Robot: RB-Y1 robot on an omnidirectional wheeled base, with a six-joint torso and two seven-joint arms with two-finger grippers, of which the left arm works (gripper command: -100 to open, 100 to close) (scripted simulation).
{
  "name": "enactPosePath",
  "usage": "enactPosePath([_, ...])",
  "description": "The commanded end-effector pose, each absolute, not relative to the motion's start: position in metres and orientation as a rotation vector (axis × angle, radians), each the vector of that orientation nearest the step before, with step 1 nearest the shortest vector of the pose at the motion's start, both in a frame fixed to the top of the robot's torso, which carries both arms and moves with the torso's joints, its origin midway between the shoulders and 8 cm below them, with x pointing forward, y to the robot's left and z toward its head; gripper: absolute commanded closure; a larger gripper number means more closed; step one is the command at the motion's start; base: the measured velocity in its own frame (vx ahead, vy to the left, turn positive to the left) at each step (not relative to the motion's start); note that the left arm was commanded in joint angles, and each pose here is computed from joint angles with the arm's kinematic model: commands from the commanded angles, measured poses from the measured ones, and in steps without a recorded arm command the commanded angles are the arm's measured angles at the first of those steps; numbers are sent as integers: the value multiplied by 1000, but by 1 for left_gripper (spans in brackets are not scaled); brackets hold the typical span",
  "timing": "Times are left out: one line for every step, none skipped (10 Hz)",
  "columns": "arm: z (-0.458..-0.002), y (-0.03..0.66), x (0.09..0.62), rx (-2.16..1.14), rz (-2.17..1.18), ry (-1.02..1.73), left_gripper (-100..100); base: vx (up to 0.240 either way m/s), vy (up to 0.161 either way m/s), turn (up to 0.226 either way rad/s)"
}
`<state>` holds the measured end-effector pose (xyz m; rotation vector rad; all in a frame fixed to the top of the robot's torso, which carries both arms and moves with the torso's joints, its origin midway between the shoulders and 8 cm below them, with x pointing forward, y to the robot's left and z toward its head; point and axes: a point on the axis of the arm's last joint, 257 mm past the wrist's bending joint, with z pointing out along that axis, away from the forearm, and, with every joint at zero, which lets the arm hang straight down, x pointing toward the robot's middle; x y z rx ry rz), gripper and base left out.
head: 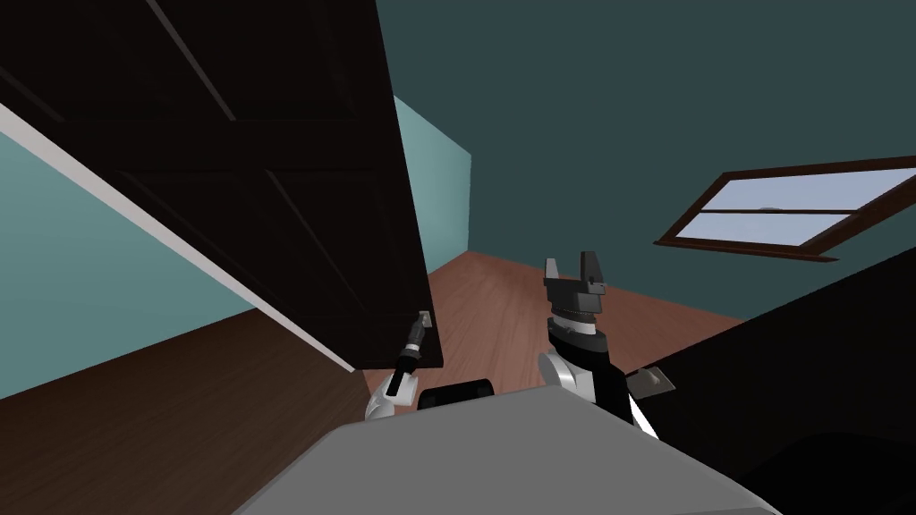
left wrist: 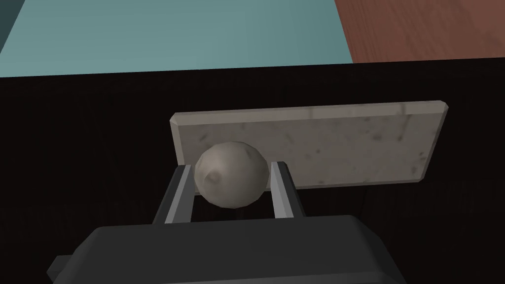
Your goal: Push the door open
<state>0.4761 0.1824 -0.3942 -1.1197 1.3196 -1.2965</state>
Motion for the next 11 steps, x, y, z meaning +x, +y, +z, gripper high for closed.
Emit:
enactPosePath([-394,192,478,-1127,-1279,1307,100,82,-38,25])
enactPosePath([-394,196,478,-1130,-1274,1303,100,135,-58,36])
enactPosePath([-393,203,479,-1137,-1262,1293,100,166,-86,52])
enactPosePath([-393,206,480,-1141,-1256,1287,100,160,-94,56])
enactPosePath([-393,214,481,-1151,-1243,1274,100,174,-111,66])
enactPosePath([-392,222,482,-1161,-1230,1260,100,187,-135,66])
enactPosePath([-392,229,483,-1172,-1217,1245,100,190,-156,107])
enactPosePath([-392,235,484,-1184,-1206,1230,100,176,-132,90])
enactPosePath([-392,241,485,-1195,-1196,1215,100,203,-107,63])
enactPosePath([-391,246,485,-1206,-1188,1202,100,204,-98,75])
enactPosePath([-391,249,486,-1217,-1181,1190,100,194,-76,64])
